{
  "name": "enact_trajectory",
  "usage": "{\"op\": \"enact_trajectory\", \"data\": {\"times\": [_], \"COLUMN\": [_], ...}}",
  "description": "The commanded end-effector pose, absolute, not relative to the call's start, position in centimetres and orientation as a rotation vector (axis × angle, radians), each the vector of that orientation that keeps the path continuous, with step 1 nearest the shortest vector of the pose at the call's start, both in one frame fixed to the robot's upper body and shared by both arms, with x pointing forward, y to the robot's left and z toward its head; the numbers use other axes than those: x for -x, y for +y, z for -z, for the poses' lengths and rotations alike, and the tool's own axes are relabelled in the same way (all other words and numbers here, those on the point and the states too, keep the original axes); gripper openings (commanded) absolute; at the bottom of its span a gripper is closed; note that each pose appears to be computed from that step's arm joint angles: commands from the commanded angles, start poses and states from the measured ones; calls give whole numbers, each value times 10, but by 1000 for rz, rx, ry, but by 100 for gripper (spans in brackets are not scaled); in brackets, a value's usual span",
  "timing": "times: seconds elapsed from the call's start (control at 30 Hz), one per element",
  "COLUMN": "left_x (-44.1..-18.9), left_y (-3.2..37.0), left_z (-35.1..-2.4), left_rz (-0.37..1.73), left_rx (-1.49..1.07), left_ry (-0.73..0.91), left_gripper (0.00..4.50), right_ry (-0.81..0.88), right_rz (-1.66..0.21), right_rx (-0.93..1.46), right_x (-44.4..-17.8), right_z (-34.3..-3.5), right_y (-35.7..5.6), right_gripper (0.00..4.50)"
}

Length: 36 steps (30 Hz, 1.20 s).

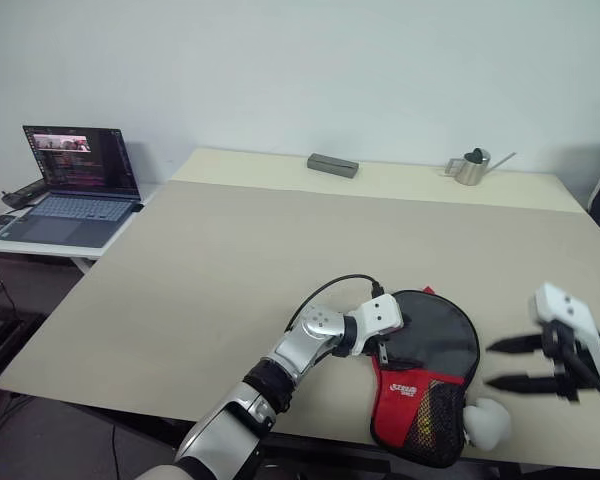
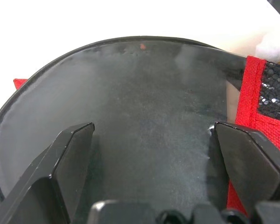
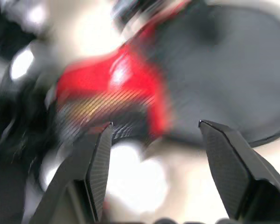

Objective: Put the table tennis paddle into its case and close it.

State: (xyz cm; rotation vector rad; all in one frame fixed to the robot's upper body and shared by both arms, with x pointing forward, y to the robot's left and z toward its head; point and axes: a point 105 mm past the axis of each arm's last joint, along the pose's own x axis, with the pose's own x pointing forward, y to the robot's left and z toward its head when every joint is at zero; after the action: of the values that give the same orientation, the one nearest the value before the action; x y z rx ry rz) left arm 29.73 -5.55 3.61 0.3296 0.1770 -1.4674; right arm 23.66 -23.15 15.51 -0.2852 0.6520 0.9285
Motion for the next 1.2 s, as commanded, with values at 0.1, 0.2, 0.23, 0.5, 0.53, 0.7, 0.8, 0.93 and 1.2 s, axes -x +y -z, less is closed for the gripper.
{"op": "enact_trajectory", "data": {"times": [0.1, 0.2, 0.23, 0.5, 0.53, 0.7, 0.8, 0.93, 1.2], "left_x": [-300, -306, -310, -320, -319, -313, -316, -322, -324], "left_y": [-35, -25, -20, 17, 20, 38, 47, 57, 63], "left_z": [-45, -76, -85, -120, -122, -129, -131, -133, -132], "left_rz": [1457, 1450, 1439, 1395, 1396, 1407, 1385, 1349, 1330], "left_rx": [-194, -113, -95, -61, -56, -50, -70, -101, -107], "left_ry": [230, 175, 161, 128, 129, 142, 148, 150, 155], "left_gripper": [450, 450, 450, 450, 450, 450, 450, 450, 450], "right_ry": [648, 647, 647, 658, 660, 666, 661, 658, 648], "right_rz": [-721, -673, -650, -603, -607, -631, -632, -637, -667], "right_rx": [173, 159, 152, 73, 65, 8, -8, -10, -20], "right_x": [-279, -298, -304, -333, -334, -345, -350, -355, -358], "right_z": [-144, -135, -131, -105, -104, -93, -89, -87, -86], "right_y": [-240, -236, -235, -225, -223, -207, -201, -197, -185], "right_gripper": [318, 318, 318, 318, 318, 318, 318, 225, 4]}}
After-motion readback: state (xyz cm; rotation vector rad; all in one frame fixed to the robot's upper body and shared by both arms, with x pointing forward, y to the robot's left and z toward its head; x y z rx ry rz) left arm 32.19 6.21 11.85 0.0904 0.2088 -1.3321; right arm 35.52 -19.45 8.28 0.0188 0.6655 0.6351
